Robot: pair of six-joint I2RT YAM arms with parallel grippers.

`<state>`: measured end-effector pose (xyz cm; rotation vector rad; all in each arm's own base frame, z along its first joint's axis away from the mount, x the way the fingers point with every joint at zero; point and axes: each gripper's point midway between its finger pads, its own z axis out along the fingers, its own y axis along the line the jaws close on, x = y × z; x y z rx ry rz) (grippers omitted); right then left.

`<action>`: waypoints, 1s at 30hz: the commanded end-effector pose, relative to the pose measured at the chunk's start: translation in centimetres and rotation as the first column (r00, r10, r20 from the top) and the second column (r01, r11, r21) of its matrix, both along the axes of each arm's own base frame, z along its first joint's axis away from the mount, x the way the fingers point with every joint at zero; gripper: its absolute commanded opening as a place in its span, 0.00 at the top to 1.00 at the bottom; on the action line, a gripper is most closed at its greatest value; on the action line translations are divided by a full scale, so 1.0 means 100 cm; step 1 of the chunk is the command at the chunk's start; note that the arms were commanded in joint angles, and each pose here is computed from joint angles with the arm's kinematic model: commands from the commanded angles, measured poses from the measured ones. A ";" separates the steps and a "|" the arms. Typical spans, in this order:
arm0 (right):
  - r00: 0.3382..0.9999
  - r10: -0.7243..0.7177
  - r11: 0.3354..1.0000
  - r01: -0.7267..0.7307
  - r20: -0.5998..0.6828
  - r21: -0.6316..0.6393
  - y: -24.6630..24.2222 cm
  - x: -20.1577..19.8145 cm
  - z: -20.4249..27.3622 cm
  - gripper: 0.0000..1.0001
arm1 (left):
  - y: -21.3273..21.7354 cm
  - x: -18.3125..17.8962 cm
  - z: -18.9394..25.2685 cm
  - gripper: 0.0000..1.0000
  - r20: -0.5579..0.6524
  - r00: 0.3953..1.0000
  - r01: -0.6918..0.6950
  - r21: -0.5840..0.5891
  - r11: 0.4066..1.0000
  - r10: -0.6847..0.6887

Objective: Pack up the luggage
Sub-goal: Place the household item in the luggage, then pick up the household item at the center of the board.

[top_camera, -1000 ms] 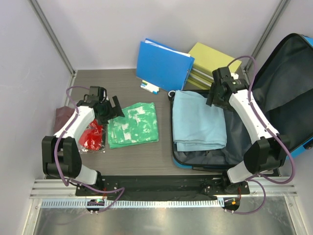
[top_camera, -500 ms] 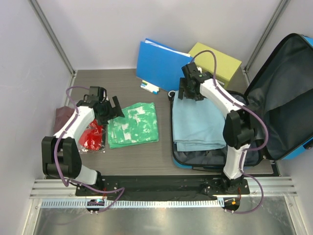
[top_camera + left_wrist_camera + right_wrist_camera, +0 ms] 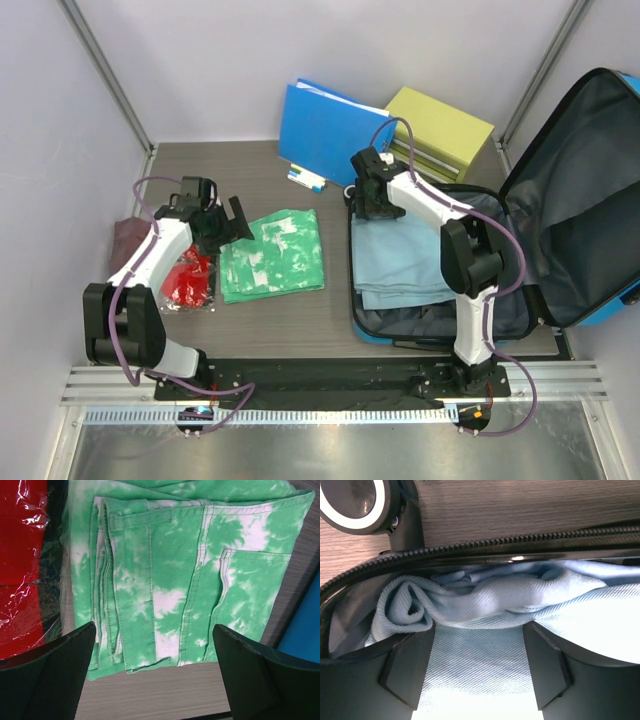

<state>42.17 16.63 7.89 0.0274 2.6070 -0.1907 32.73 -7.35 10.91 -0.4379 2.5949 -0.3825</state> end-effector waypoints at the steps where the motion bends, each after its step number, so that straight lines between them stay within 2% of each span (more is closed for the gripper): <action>1: 0.999 0.024 0.998 -0.026 0.038 0.050 0.019 -0.004 0.032 0.21 | 0.002 -0.002 0.004 0.00 0.019 0.999 0.030 0.014 0.999 -0.031; 2: 0.999 0.019 0.999 -0.021 0.045 0.046 0.016 -0.006 0.044 0.21 | 0.003 -0.002 0.002 0.00 0.014 0.999 0.033 0.020 0.999 -0.033; 3: 0.995 0.014 0.997 -0.021 0.099 0.069 0.020 0.000 0.072 0.21 | 0.003 -0.004 0.000 0.00 0.007 0.999 0.034 0.024 0.999 -0.034; 6: 0.978 0.008 0.999 -0.015 0.210 0.032 0.023 0.001 0.126 0.21 | 0.008 -0.005 -0.008 0.00 -0.006 0.999 0.043 0.042 0.998 -0.042; 8: 0.972 0.050 0.998 -0.056 0.231 0.022 0.038 -0.005 0.141 0.21 | 0.012 -0.005 -0.008 0.00 -0.002 1.000 0.031 0.031 0.999 -0.031; 12: 0.957 0.170 0.963 -0.212 0.234 0.167 0.096 -0.023 0.160 0.21 | 0.013 -0.007 -0.010 0.00 -0.004 0.999 0.033 0.011 0.999 -0.033; 15: 0.952 0.247 0.911 -0.292 0.180 0.293 0.137 -0.043 0.146 0.21 | 0.013 -0.009 -0.015 0.00 -0.018 0.999 0.033 0.008 0.999 -0.033; 17: 0.959 0.252 0.884 -0.282 0.128 0.372 0.156 -0.052 0.128 0.22 | 0.011 -0.012 -0.020 0.02 -0.034 0.999 0.026 -0.009 1.000 -0.026; 21: 0.959 0.282 0.868 -0.247 -0.017 0.432 0.174 -0.070 0.075 0.23 | 0.006 -0.016 -0.026 0.02 -0.042 0.999 0.022 -0.043 0.999 -0.023; 27: 0.949 0.302 0.867 -0.236 -0.086 0.439 0.191 -0.070 0.032 0.23 | 0.007 -0.027 -0.033 0.02 -0.062 0.998 0.019 -0.039 0.999 -0.021; 30: 0.949 0.294 0.892 -0.231 -0.111 0.389 0.189 -0.069 0.008 0.23 | 0.007 -0.031 -0.034 0.03 -0.067 0.998 0.015 -0.038 0.999 -0.018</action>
